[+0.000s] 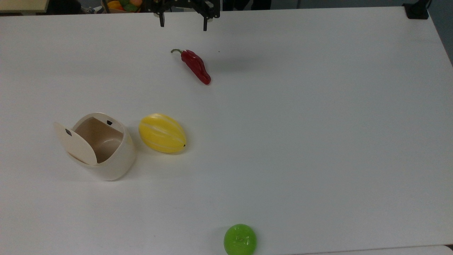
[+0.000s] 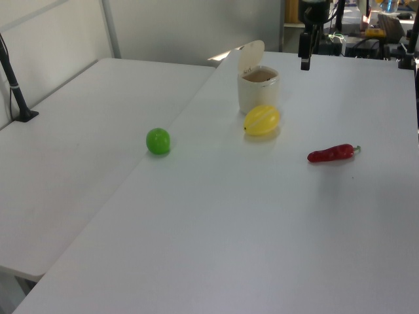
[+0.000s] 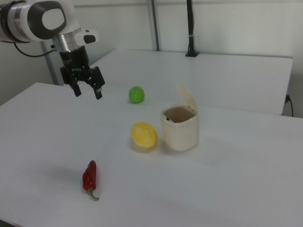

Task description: Close garbage bin

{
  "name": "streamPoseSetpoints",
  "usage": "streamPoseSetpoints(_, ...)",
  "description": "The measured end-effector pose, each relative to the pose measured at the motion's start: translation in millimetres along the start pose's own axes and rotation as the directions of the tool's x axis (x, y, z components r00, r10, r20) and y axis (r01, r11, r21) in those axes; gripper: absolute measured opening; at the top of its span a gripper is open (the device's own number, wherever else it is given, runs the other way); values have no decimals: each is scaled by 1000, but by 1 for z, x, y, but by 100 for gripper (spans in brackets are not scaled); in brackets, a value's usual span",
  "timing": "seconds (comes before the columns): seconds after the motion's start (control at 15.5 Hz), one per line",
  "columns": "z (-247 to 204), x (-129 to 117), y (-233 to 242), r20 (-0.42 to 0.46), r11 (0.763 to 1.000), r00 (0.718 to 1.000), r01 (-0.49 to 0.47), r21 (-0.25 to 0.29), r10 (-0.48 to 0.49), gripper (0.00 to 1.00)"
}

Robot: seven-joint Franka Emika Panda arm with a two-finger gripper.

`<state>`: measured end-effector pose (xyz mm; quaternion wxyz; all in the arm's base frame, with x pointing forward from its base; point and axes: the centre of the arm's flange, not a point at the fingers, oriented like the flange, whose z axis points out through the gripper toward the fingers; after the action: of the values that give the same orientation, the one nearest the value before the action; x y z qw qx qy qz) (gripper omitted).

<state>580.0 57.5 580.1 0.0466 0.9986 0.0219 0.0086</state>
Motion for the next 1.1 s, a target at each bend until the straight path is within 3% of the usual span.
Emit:
streamPoseSetpoints(0.52, 3, 1, -1, 6, 1000, 1000, 1, 0, -1, 100)
streamPoseSetpoints(0.77, 4, 1, -5, 12, 999, 1000, -5, 50, 5, 100)
streamPoseSetpoints(1.1, 4, 1, -6, 13, 998, 1000, -6, 57, 6, 98)
